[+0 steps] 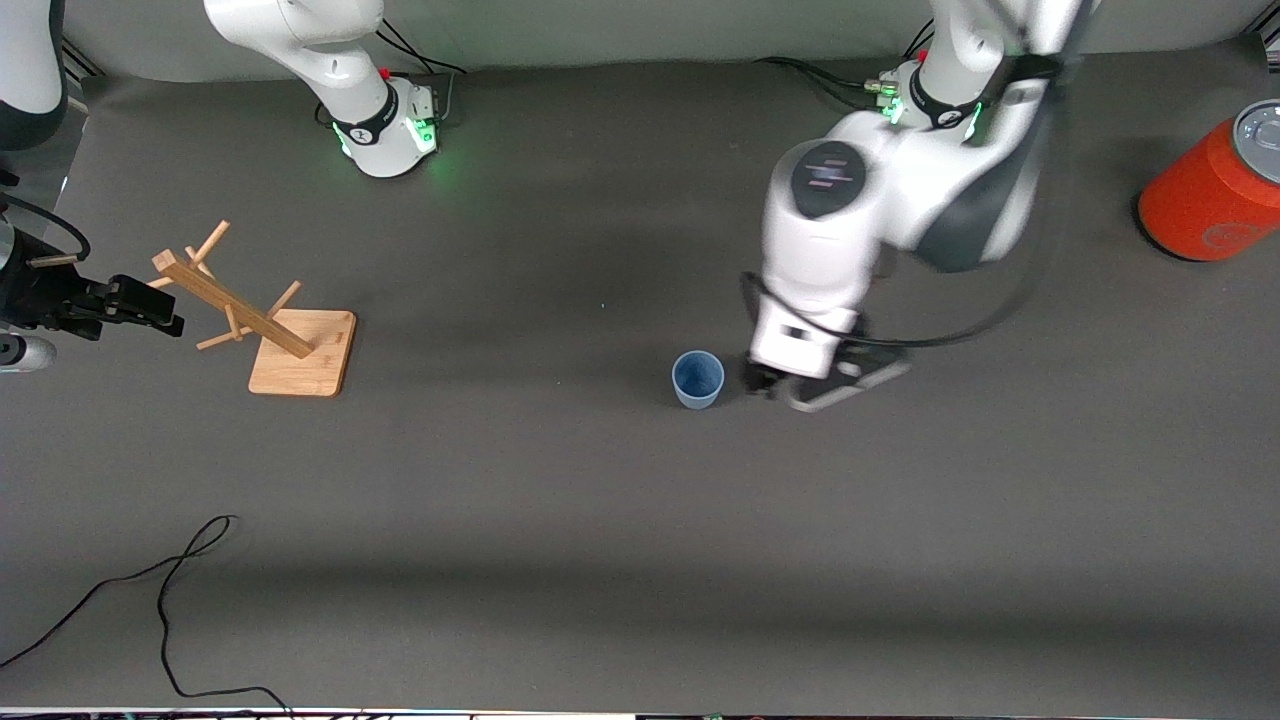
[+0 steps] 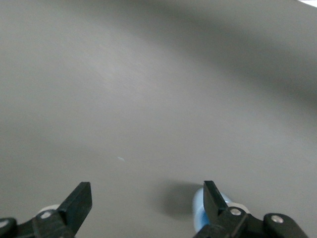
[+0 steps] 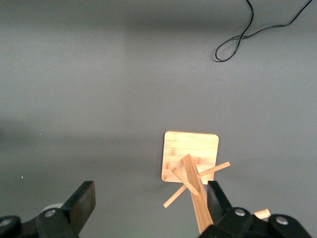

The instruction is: Rotate and upright cup with both arms

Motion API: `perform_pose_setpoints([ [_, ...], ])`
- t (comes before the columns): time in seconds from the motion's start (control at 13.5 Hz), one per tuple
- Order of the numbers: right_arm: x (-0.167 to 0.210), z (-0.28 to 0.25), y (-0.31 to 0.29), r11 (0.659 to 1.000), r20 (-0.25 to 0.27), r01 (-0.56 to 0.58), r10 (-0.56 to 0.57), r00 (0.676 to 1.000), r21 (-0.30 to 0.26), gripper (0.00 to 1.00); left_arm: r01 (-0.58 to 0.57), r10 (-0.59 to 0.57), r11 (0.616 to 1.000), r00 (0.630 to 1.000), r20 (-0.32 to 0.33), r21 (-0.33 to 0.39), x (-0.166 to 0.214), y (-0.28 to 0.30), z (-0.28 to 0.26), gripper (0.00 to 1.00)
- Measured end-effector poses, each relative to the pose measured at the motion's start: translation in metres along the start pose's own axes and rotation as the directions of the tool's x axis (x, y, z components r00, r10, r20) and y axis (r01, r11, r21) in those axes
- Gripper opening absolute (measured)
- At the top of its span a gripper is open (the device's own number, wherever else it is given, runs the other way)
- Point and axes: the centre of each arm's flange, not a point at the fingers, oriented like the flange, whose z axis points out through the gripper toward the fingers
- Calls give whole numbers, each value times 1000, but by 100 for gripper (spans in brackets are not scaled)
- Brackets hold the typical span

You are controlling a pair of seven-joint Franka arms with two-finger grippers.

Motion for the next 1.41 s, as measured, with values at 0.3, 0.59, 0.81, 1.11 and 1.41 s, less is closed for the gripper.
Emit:
perform_pose_setpoints([
  [0.3,0,0,0,1000,-1,0,0,1000,0,100,-66,66,998,995,77,-7,85,-132,-32,100],
  [0.59,0,-1,0,1000,-2,0,0,1000,0,100,-142,150,988,980,132,-68,113,-246,-53,100],
  [0.81,0,-1,0,1000,-2,0,0,1000,0,100,-218,226,974,962,151,-70,101,-294,-69,100],
  [1.11,0,-1,0,1000,-2,0,0,1000,0,100,-264,271,962,947,171,-67,87,-302,-91,100],
  [1.41,0,-1,0,1000,-2,1,-1,1000,0,100,-314,317,948,934,166,-44,79,-280,-92,100],
])
